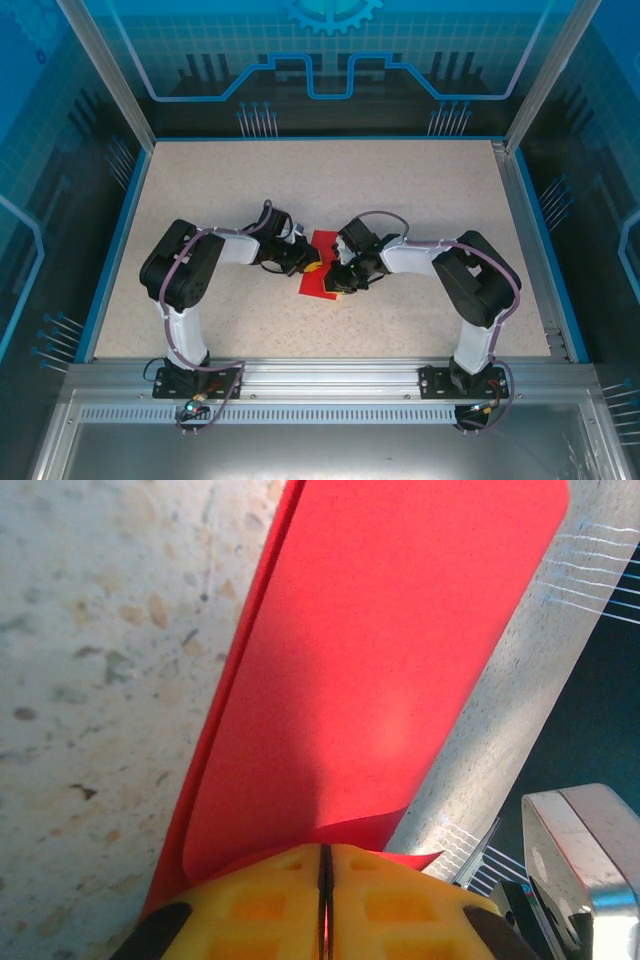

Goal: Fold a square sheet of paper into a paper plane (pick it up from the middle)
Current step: Fold the triangle a second time at the center of the table.

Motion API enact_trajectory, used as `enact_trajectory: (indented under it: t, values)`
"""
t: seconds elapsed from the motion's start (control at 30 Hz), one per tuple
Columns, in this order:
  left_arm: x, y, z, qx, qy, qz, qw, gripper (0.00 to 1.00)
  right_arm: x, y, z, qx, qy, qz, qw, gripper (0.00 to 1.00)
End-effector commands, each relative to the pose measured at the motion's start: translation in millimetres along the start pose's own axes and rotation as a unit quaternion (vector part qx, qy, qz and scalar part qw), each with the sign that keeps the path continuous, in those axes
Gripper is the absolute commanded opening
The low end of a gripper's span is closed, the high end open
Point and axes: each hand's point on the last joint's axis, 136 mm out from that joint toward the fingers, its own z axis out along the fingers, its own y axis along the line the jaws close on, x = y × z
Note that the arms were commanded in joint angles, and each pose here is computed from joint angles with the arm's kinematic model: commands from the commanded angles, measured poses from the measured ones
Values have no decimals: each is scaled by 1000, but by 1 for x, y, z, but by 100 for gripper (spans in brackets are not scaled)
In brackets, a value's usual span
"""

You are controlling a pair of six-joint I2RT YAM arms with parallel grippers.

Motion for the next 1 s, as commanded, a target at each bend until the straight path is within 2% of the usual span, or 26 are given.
enact_trajectory:
  t: [0.0,0.23,0.33,0.5,0.6,0.97]
  values:
    - [-1,16,-1,-36,-8,-18,999,12,13,-26,9,39,27,22,999,13]
    - [-4,-27,-27,-10,-34,45,998,33,25,-42,16,57,43,38,997,8]
    - [2,-40,-38,-8,-38,67,997,35,23,-39,14,55,41,38,997,8]
    - [23,-43,-34,-23,-22,86,996,23,21,-38,14,55,40,37,997,8]
    - [31,-29,-23,-51,-11,78,996,17,23,-39,15,57,44,38,997,8]
    - [37,-7,6,-75,4,77,994,13,27,-45,17,62,47,44,996,8]
